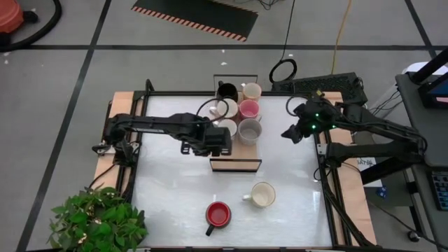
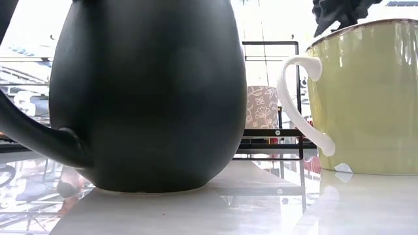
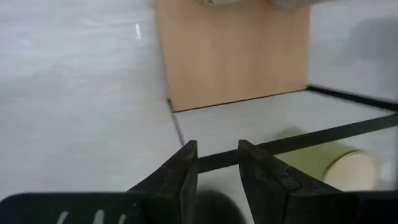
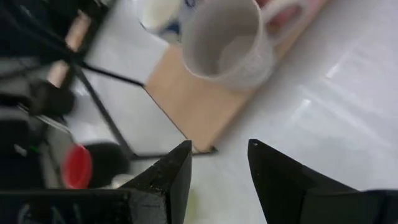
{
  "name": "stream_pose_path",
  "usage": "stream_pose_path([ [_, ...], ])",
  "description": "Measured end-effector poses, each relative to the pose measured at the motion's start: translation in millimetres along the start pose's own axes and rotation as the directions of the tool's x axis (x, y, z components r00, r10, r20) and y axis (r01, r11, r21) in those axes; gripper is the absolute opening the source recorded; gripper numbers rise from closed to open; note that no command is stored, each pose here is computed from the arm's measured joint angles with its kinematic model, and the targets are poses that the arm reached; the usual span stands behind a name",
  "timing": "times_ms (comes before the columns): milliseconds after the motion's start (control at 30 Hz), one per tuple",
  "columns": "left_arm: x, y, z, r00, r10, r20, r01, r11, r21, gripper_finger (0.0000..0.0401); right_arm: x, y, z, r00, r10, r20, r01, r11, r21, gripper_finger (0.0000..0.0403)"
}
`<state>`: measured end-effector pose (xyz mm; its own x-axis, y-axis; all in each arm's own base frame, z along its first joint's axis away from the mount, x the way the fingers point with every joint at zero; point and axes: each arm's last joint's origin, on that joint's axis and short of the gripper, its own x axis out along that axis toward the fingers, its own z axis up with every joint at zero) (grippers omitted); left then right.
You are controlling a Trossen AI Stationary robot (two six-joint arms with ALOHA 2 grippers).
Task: Place coffee mugs
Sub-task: Put the green mug on the shelf
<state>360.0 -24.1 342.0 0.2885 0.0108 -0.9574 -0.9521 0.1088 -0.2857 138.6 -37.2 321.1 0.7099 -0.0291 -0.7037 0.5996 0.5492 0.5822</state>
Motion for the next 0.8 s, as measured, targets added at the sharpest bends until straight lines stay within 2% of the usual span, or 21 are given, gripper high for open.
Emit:
stream_pose_path([
  [167, -2.2, 2.2, 7.8, 0.999, 0.007, 0.033, -0.011, 0.992, 0.122, 0.0118, -10.9, 5.4, -1.5, 0.994, 0.103, 0.046, -0.108, 0.986, 0.13, 0.015],
  [300, -1.4, 2.2, 10.8, 0.999, 0.009, 0.039, -0.017, 0.981, 0.193, 0.0118, -14.1, 9.8, -6.3, 0.989, 0.142, 0.035, -0.147, 0.965, 0.215, 0.015],
  [533, -1.8, 1.9, -5.6, 0.999, 0.012, 0.042, -0.024, 0.956, 0.292, 0.0118, -11.0, 20.6, -18.3, 0.983, 0.178, -0.041, -0.156, 0.936, 0.315, 0.015],
  [800, -3.1, 6.3, -27.9, 0.995, 0.05, 0.09, -0.081, 0.917, 0.39, 0.0118, 0.8, 45.0, -35.8, 0.984, 0.178, -0.024, -0.157, 0.918, 0.364, 0.015],
])
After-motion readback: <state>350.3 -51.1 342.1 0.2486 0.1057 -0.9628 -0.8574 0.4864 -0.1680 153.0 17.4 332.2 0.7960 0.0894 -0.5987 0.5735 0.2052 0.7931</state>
